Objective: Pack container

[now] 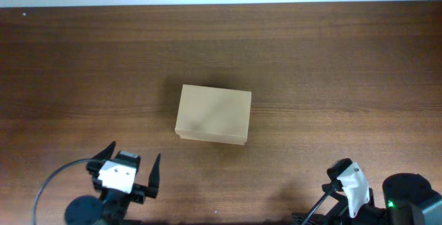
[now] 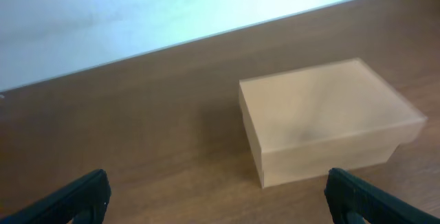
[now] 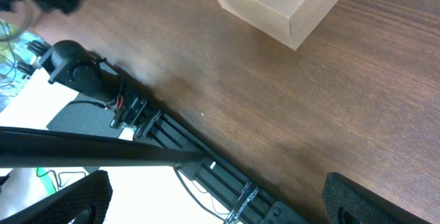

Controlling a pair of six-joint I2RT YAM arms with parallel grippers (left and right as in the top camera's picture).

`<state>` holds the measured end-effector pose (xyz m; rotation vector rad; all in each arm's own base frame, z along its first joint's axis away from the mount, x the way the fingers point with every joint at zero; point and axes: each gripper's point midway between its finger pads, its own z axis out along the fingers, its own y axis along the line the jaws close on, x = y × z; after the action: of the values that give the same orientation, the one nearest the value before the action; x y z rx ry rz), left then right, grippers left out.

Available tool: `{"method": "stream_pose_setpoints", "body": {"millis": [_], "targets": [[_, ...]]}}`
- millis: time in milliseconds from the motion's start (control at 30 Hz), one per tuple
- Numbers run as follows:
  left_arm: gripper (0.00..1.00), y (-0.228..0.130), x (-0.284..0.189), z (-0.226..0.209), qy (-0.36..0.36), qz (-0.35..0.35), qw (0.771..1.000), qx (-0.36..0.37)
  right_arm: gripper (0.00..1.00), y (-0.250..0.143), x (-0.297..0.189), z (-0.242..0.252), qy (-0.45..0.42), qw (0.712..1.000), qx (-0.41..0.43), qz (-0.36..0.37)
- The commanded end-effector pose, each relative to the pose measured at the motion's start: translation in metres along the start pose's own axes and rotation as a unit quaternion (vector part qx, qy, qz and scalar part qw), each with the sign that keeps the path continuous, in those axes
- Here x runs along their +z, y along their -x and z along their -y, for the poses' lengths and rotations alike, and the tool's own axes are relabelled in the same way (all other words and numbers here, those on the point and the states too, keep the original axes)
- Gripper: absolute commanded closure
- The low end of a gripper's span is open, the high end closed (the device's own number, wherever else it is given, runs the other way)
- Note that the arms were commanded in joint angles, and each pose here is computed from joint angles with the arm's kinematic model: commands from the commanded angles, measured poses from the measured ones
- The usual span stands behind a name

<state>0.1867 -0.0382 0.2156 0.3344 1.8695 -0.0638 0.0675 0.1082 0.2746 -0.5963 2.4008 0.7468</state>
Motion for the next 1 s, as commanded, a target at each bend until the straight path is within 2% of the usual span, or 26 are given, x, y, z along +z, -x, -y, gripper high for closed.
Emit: {"method": "stream_pose_setpoints", "body": {"millis": [0, 467, 967], "targets": [[0.01, -0.02, 0.014, 0.0, 0.004, -0.002, 1.0, 0.011, 0.01, 0.002, -0.003, 0.0, -0.003, 1.0, -0.006, 0.006], [0.0, -0.078, 0.055, 0.004, 0.002, -0.018, 0.999, -0.042, 0.01, 0.002, -0.003, 0.0, -0.003, 1.0, -0.006, 0.006], [0.0, -0.079, 0.055, 0.004, 0.004, -0.021, 0.999, -0.042, 0.01, 0.002, -0.003, 0.0, -0.003, 1.0, -0.006, 0.006]]}}
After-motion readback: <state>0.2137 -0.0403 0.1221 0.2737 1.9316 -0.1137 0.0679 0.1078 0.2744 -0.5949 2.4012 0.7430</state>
